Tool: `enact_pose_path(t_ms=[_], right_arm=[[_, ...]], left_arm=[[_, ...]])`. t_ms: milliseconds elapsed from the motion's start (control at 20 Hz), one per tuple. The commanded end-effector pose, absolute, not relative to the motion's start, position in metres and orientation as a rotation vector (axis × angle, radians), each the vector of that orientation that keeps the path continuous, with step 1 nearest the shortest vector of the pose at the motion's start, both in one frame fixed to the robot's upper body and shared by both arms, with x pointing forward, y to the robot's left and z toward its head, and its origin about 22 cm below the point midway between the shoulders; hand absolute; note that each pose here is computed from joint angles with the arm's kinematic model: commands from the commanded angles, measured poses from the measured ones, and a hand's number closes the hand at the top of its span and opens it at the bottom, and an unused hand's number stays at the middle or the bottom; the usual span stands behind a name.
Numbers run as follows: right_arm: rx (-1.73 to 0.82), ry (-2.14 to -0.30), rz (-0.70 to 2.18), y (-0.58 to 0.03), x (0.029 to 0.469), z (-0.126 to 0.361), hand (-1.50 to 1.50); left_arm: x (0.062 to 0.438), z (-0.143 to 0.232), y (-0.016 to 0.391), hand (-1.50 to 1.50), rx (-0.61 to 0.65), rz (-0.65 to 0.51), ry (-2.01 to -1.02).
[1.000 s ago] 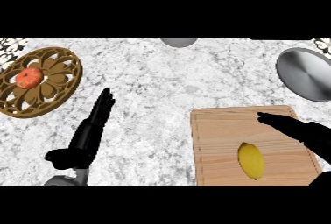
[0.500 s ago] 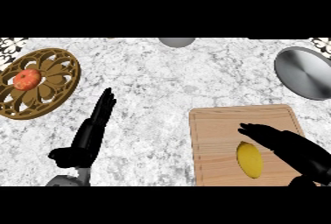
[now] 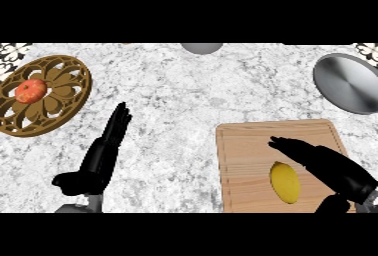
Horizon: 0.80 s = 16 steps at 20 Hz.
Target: Pick the lemon from the cutting board and place it in the pan
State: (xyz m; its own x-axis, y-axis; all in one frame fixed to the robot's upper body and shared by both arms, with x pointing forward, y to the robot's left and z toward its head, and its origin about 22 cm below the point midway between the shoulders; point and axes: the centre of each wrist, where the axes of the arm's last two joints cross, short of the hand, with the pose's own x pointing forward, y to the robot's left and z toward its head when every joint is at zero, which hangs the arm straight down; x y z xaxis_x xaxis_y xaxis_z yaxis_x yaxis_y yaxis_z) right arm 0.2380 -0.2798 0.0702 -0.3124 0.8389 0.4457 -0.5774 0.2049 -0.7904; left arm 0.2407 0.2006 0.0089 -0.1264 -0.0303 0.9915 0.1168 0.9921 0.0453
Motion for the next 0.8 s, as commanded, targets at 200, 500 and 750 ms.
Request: enact_pose_path(t_ms=[200,500,750], right_arm=[[-0.275,-1.22,1.434,-0.259,0.26,0.045,-1.5],[-0.306,-1.144,1.454,-0.26,0.255,0.021,-1.5],[-0.278,-1.126,1.648,-0.257,0.265,0.011,1.5]], left_arm=[[0.243,0.027,0.205,0.0,-0.059,-0.13,-1.707],[0.248,0.018,0.194,0.0,-0.072,-0.115,-1.697],[0.234,-0.01,0.192,0.0,-0.078,-0.14,-1.69]])
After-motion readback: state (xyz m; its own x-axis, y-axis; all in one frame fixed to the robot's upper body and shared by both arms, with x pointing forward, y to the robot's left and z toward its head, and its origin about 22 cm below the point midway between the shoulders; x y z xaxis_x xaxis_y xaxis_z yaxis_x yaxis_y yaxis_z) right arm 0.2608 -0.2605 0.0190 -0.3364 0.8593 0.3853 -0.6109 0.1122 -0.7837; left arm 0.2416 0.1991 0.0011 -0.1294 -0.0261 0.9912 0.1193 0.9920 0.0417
